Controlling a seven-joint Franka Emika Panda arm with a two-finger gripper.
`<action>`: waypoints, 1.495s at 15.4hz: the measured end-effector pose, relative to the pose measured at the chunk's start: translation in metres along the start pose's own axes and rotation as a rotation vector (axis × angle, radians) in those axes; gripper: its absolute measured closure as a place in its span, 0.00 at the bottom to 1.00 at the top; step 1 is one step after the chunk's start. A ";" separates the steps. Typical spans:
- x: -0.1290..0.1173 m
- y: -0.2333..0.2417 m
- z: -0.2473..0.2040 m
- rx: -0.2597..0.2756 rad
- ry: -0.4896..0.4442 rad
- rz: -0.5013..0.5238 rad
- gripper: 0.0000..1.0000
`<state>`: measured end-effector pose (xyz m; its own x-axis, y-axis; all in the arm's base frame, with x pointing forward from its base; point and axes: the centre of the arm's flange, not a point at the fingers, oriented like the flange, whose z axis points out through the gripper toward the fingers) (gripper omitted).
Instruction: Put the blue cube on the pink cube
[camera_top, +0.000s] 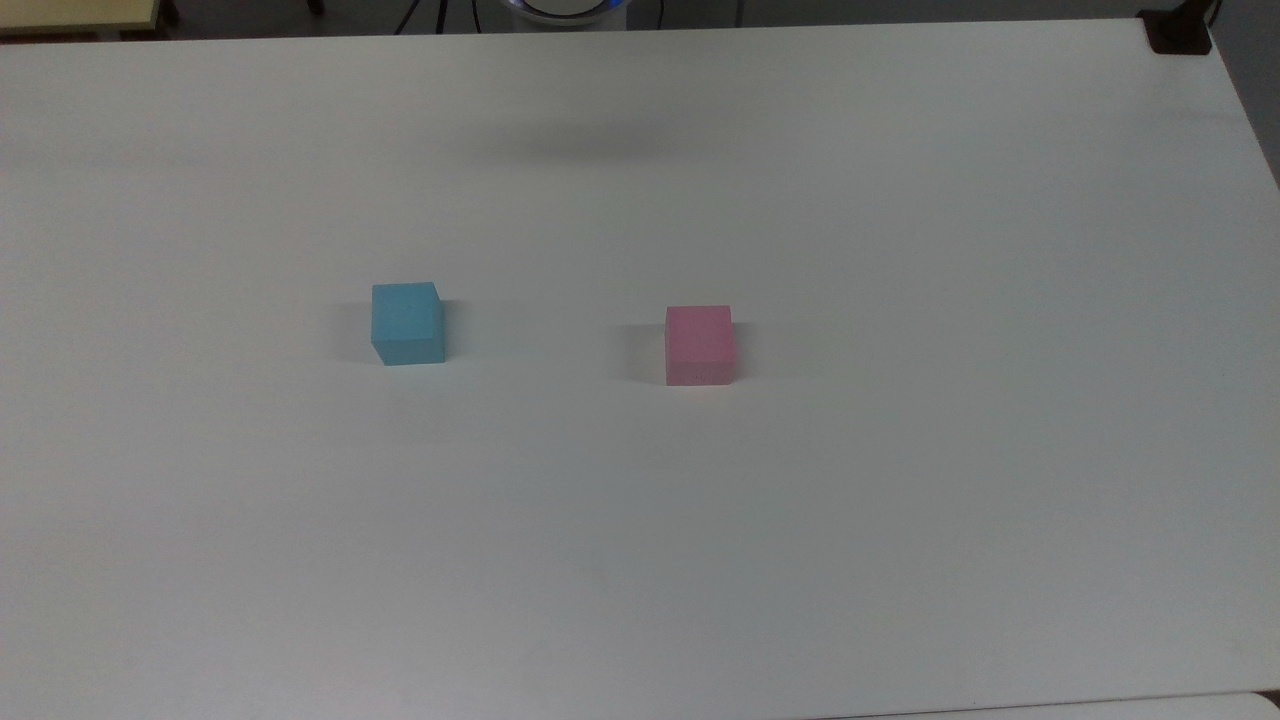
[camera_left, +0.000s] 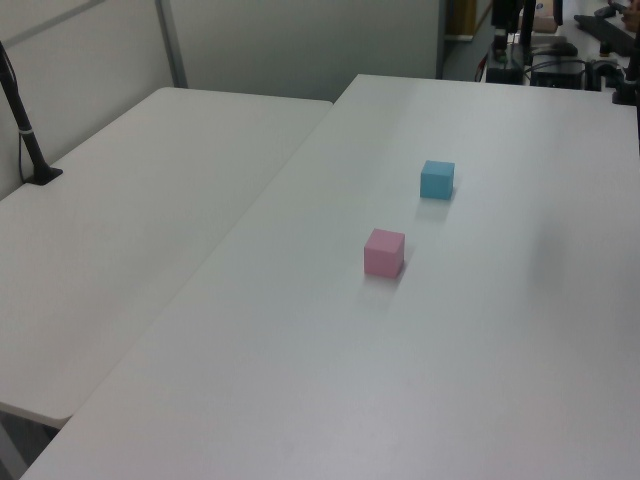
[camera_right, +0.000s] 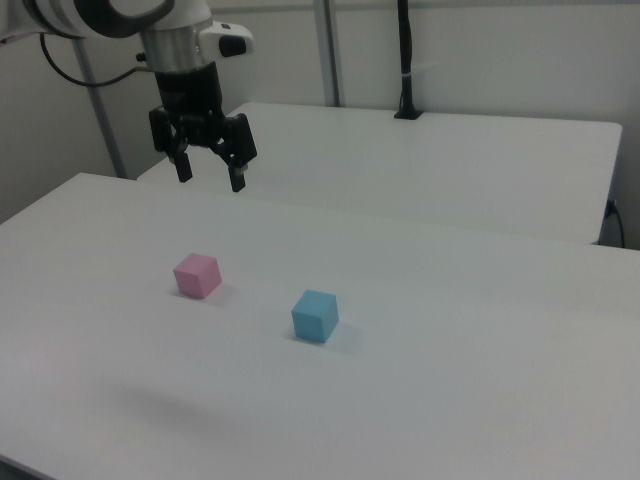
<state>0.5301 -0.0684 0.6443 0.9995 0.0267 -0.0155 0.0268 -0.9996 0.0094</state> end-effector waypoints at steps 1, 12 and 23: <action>-0.003 0.007 0.002 -0.001 -0.020 -0.055 0.00; 0.050 0.080 0.103 -0.051 -0.078 -0.020 0.00; 0.105 0.061 0.239 -0.080 -0.005 0.058 0.00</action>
<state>0.6329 -0.1290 0.4043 0.9993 -0.0313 -0.0180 -0.0296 -0.9955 0.0906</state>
